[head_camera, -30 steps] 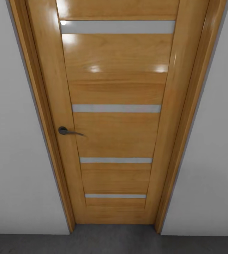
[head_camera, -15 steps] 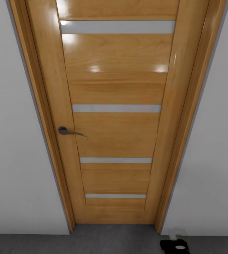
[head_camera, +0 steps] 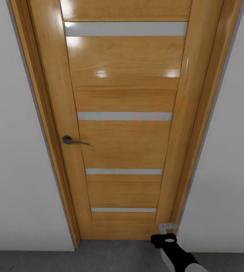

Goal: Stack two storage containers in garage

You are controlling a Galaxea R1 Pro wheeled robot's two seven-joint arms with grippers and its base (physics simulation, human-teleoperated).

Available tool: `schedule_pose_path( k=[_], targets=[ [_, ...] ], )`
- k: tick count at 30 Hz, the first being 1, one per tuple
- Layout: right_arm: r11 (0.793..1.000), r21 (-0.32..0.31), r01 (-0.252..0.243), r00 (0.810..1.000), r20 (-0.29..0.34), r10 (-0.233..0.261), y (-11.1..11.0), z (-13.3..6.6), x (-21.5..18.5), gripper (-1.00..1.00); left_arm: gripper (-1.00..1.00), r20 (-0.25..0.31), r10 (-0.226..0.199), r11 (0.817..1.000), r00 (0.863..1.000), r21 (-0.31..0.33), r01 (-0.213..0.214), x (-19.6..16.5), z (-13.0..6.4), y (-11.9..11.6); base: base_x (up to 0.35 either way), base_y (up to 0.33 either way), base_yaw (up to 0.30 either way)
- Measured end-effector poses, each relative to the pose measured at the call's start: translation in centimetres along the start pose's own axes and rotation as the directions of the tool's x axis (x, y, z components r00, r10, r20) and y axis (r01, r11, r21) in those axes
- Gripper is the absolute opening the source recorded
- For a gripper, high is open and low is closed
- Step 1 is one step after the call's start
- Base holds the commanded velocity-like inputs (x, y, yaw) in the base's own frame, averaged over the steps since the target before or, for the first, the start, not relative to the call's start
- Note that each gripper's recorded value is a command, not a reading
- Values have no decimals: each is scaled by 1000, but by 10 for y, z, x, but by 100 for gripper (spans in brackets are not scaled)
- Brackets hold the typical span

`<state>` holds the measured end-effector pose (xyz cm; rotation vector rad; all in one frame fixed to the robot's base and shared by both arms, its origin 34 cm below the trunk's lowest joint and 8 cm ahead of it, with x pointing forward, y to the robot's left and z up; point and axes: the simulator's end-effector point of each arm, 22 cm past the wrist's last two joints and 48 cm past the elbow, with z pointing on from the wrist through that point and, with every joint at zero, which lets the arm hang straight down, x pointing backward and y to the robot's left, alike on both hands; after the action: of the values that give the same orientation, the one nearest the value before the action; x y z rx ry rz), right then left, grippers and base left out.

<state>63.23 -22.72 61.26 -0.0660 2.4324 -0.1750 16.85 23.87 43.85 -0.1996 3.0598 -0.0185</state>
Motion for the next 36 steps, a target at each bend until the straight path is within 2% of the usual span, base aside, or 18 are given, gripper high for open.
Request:
schedule_pose_path(
  k=[6,18,22,35,36],
  targets=[
    [998,-59,17,1000,15,-16,60,-13,-19,100,100,1,0,1000,1000,1,0,-1,0,0,0,0,0],
    [1000,-14,5,999,39,-4,43,-23,-68,100,100,2,0,1000,1000,1,0,-1,0,0,0,0,0],
    [1000,-4,-8,998,68,8,37,-29,-91,100,100,2,0,1000,1000,1,0,-1,0,0,0,0,0],
    [1000,15,-11,997,78,10,32,-32,-99,100,100,2,0,1000,1000,0,0,-1,0,0,0,0,0],
    [999,11,37,989,140,-39,41,-42,-126,100,100,2,0,1000,1000,-1,0,-1,0,0,0,0,0]
  ],
)
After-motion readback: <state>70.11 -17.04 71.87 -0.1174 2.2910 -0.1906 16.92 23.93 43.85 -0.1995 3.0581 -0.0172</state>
